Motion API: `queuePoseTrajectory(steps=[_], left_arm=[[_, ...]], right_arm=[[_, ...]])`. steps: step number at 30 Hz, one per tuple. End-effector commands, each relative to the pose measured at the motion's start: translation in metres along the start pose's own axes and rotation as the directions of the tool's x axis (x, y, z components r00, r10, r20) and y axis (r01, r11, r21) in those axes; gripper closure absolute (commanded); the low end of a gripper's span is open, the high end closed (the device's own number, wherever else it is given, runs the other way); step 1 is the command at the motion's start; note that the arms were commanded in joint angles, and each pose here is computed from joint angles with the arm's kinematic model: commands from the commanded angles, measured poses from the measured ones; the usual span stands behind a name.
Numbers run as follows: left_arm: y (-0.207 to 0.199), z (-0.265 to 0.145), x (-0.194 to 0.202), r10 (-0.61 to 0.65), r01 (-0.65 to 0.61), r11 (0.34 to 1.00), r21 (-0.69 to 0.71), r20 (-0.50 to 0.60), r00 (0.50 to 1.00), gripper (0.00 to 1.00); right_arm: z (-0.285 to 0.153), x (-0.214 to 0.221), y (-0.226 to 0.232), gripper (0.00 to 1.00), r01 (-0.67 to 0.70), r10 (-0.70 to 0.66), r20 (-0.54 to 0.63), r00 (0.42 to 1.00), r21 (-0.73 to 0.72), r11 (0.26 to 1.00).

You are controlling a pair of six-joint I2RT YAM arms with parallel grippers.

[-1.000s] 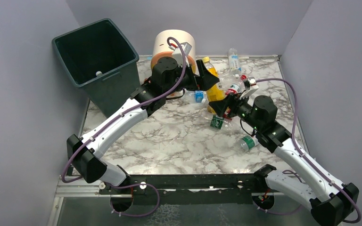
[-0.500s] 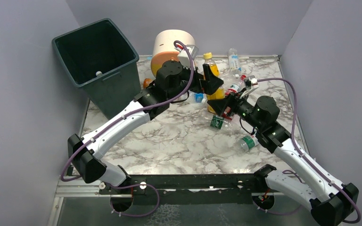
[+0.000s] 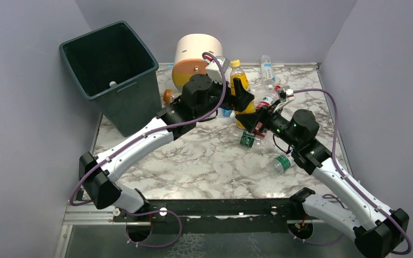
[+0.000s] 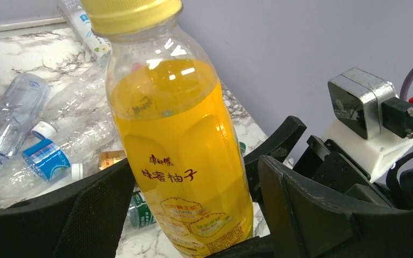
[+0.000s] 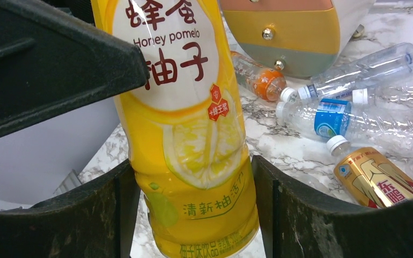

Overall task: Put the plastic bottles in the bin
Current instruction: Pick up the plastic bottle at the center of the board.

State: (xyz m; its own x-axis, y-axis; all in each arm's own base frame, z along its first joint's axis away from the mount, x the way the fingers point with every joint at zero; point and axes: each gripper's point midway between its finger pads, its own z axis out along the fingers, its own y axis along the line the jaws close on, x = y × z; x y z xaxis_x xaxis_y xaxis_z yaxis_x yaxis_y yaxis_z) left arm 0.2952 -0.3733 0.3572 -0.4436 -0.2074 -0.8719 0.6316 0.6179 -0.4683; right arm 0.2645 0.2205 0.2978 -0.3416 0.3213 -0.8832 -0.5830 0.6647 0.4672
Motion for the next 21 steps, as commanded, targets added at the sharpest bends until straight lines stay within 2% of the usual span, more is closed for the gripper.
queuePoseTrajectory(steps=[1,9,12,18,21], left_arm=[[-0.001,0.002,-0.011,0.022,-0.021,1.000,-0.008,0.055,0.998,0.14],[-0.001,0.003,-0.012,0.027,-0.027,1.000,-0.008,0.057,0.998,0.39],[0.000,0.003,-0.011,0.026,-0.026,1.000,-0.016,0.056,0.998,0.40],[0.005,-0.003,-0.019,0.046,-0.042,0.998,-0.050,0.079,0.996,0.41],[0.007,-0.005,-0.026,0.071,-0.065,0.995,-0.074,0.087,0.994,0.41]], right_arm=[[-0.003,-0.024,0.019,0.43,0.016,-0.012,0.061,0.998,-0.064,0.998],[-0.001,-0.020,0.020,0.41,0.003,0.001,0.046,0.999,-0.076,0.997],[-0.001,-0.019,0.021,0.38,-0.001,0.005,0.045,0.999,-0.082,0.997],[-0.002,-0.015,0.018,0.17,-0.011,0.013,0.027,1.000,-0.071,0.997],[-0.002,-0.013,0.019,0.10,-0.014,0.015,0.018,1.000,-0.075,0.997]])
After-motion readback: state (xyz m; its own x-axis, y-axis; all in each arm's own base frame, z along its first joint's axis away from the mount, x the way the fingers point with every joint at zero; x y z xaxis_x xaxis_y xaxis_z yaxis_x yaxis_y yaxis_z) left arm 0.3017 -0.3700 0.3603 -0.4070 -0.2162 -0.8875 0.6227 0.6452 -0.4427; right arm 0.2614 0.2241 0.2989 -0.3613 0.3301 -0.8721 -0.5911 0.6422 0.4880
